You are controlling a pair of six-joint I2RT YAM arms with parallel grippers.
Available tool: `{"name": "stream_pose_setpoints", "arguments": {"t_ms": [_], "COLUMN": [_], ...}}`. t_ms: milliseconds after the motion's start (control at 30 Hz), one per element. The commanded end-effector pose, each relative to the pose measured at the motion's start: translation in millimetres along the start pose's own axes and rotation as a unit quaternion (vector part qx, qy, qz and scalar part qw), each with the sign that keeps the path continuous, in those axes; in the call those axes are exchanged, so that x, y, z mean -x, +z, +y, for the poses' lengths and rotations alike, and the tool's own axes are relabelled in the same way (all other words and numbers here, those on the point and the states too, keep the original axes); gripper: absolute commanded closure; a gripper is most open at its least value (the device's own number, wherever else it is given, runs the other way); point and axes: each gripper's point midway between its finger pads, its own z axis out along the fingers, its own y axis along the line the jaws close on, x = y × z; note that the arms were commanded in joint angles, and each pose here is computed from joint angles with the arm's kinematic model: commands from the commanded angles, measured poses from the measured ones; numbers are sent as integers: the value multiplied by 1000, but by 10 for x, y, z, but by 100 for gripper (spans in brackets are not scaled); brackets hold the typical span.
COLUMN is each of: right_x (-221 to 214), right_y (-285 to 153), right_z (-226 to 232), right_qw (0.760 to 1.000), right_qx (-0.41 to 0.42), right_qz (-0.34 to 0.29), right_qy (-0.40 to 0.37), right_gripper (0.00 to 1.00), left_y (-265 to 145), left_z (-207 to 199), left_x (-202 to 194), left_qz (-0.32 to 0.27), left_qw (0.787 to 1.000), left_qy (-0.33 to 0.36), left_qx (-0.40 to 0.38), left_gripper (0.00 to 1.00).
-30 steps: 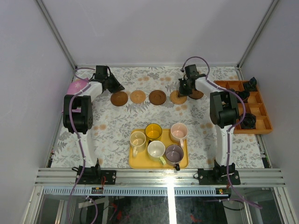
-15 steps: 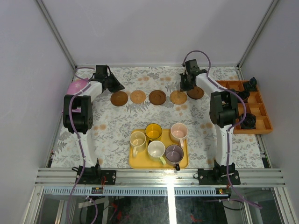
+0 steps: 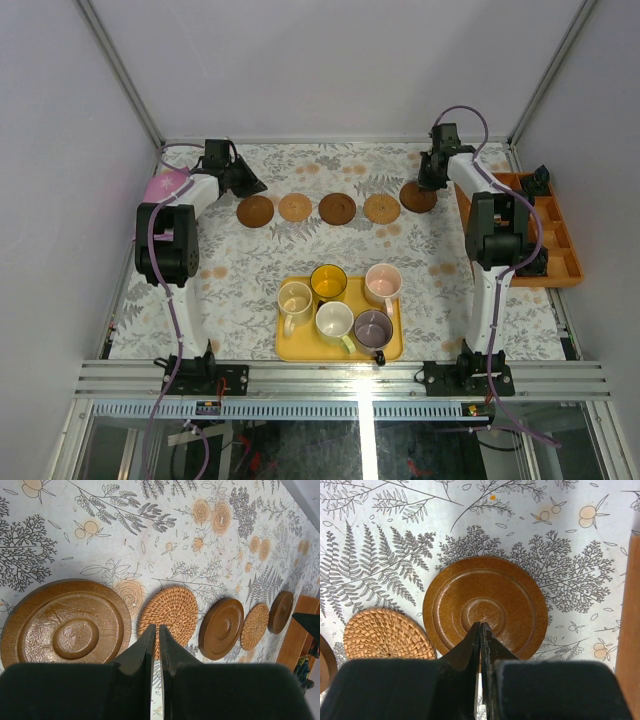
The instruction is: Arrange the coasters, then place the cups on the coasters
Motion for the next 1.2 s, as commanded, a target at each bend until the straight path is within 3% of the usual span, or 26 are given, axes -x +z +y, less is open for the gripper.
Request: {"name": "stream_pose_setpoints", "arguments": {"t_ms": [0,567,1167], "right_x": [92,-179,-676], "right_y": [-52,177,-38], "right_z": [-25,-158,-394], "right_qw": [1000,999,994], "right_qx": [-7,-8,-66], "right_qz": [-13,30,75], "right_qy": [7,23,47], "right_gripper": [100,100,100], "left_y": [-123,-76,7], "left_z": [-284,-263,-239], "left_x": [174,146,99], "left_qz": [-29,-20,-7], "left_qw": [998,998,998], "left_qy": [33,30,25], "left_qx": [-44,-47,-50], "left_gripper": [95,94,94]}}
